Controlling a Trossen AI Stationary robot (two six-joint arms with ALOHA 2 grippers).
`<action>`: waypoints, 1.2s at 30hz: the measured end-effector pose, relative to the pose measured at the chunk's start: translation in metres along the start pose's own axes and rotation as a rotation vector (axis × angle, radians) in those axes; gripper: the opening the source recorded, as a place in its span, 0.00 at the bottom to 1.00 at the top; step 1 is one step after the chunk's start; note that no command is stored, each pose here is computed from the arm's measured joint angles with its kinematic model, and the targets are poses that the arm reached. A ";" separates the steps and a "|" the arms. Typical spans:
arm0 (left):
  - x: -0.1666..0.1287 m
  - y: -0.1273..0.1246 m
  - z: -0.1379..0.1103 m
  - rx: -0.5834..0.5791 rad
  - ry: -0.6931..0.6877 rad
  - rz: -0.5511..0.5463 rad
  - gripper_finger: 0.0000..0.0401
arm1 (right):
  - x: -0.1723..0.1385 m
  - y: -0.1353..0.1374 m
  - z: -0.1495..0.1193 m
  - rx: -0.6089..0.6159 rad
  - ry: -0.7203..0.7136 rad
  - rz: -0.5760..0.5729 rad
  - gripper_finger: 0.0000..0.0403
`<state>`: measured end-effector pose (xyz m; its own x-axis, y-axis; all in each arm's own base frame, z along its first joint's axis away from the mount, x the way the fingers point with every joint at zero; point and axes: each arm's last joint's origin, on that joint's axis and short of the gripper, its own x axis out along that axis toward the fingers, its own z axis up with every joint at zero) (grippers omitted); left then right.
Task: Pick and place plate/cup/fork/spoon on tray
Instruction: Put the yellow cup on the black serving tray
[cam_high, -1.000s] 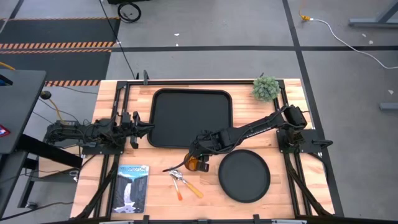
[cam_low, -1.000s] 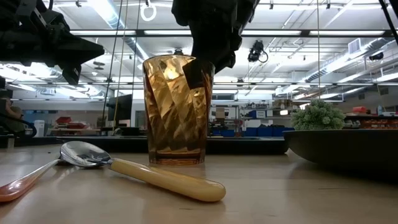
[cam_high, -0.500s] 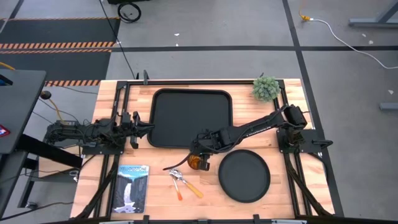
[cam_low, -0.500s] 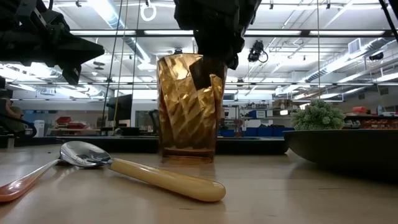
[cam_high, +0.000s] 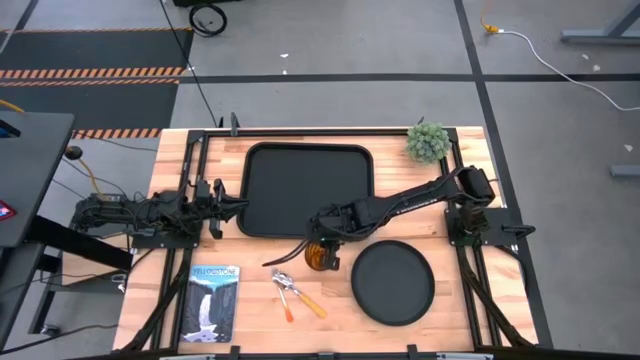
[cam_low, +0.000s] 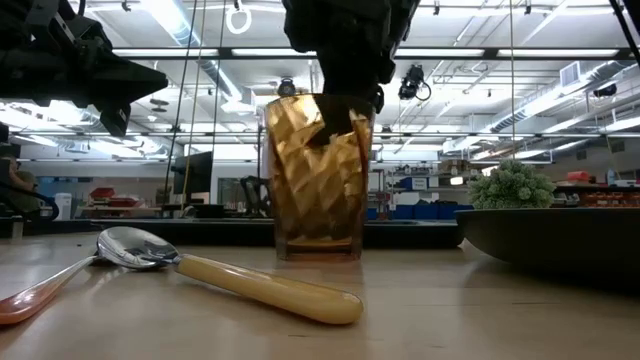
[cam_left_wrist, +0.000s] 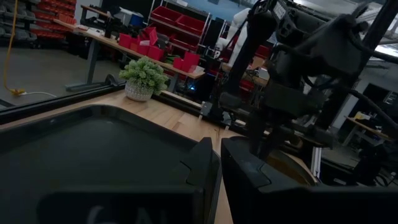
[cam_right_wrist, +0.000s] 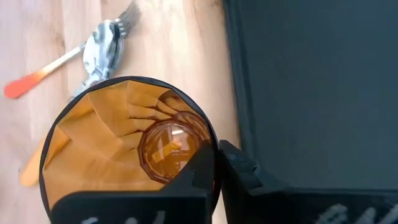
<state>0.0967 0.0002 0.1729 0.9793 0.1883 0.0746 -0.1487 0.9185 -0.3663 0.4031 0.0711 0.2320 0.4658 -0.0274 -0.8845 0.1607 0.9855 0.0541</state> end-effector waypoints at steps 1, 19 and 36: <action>0.000 0.000 0.000 0.000 0.000 0.000 0.11 | -0.004 -0.002 0.001 -0.005 -0.005 0.001 0.03; 0.000 0.000 0.000 0.000 0.000 0.000 0.11 | -0.052 -0.061 0.000 -0.074 -0.032 -0.110 0.03; 0.000 0.000 0.000 -0.001 0.000 0.000 0.11 | -0.056 -0.196 -0.032 0.205 -0.021 -0.300 0.04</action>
<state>0.0967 0.0003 0.1728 0.9792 0.1887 0.0745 -0.1490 0.9182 -0.3669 0.3177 -0.1156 0.2563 0.3893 -0.3157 -0.8653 0.4626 0.8793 -0.1127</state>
